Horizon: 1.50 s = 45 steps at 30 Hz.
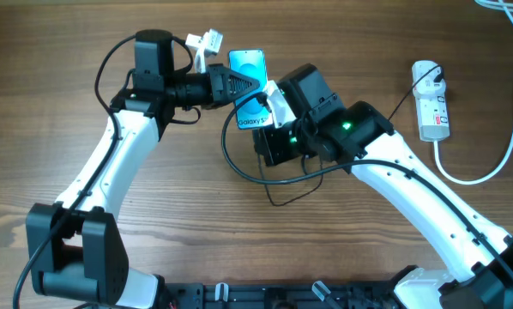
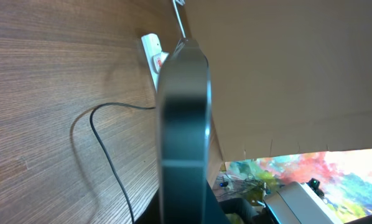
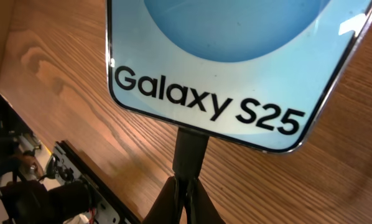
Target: Plug charger to phone and switch on socket
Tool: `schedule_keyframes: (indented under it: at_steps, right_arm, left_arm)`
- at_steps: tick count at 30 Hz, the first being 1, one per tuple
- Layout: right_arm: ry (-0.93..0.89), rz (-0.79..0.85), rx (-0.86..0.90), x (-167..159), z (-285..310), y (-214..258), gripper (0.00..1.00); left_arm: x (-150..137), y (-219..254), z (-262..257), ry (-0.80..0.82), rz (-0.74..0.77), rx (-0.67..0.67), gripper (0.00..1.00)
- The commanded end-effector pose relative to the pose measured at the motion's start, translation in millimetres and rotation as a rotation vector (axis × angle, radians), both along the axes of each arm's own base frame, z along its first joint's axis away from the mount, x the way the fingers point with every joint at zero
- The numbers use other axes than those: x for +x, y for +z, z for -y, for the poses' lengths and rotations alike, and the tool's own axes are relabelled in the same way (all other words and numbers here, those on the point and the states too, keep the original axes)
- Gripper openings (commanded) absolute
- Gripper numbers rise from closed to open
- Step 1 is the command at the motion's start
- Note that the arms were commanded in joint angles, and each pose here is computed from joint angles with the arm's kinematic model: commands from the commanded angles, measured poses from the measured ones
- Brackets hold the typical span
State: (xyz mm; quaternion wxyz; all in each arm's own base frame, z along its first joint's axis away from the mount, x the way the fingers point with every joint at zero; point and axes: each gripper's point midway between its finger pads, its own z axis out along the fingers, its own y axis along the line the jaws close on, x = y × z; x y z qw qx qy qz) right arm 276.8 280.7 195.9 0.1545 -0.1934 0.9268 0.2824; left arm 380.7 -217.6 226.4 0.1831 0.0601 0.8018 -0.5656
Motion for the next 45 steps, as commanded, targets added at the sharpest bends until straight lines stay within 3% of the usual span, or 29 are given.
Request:
schedule_keyframes:
  at_steps: [1,25,26,27,28,30,31,35,40,45]
  right_arm:
    - [-0.054,0.142,0.042,37,1,24,0.04]
    - [-0.079,0.243,0.054,56,0,43,0.04]
    - [-0.051,0.243,0.059,53,-2,43,0.12]
    - [-0.023,0.238,0.060,48,-3,43,0.35]
    - [-0.015,0.222,0.051,44,-1,40,0.65]
    - [-0.018,0.197,0.035,37,6,40,0.82]
    - [-0.019,0.187,0.035,33,10,41,1.00]
    - [0.024,0.156,0.118,18,23,62,1.00]
    - [0.073,0.088,0.306,12,32,87,1.00]
    - [0.201,-0.008,0.461,5,13,89,0.99]
  left_arm:
    - [-29,17,14,-0.122,-0.001,-0.068,0.04]
    - [-34,18,15,-0.141,-0.018,-0.082,0.04]
    - [-33,18,14,-0.139,-0.017,-0.081,0.04]
    - [-32,19,12,-0.134,-0.014,-0.082,0.04]
    - [-29,19,8,-0.124,-0.014,-0.082,0.04]
    - [-24,19,0,-0.098,-0.017,-0.083,0.04]
    - [-21,19,-7,-0.084,-0.017,-0.086,0.04]
    - [-18,28,-26,-0.085,-0.016,-0.138,0.04]
    - [-38,56,-34,-0.235,0.049,-0.268,0.04]
    - [-46,60,-25,-0.287,0.062,-0.283,0.04]
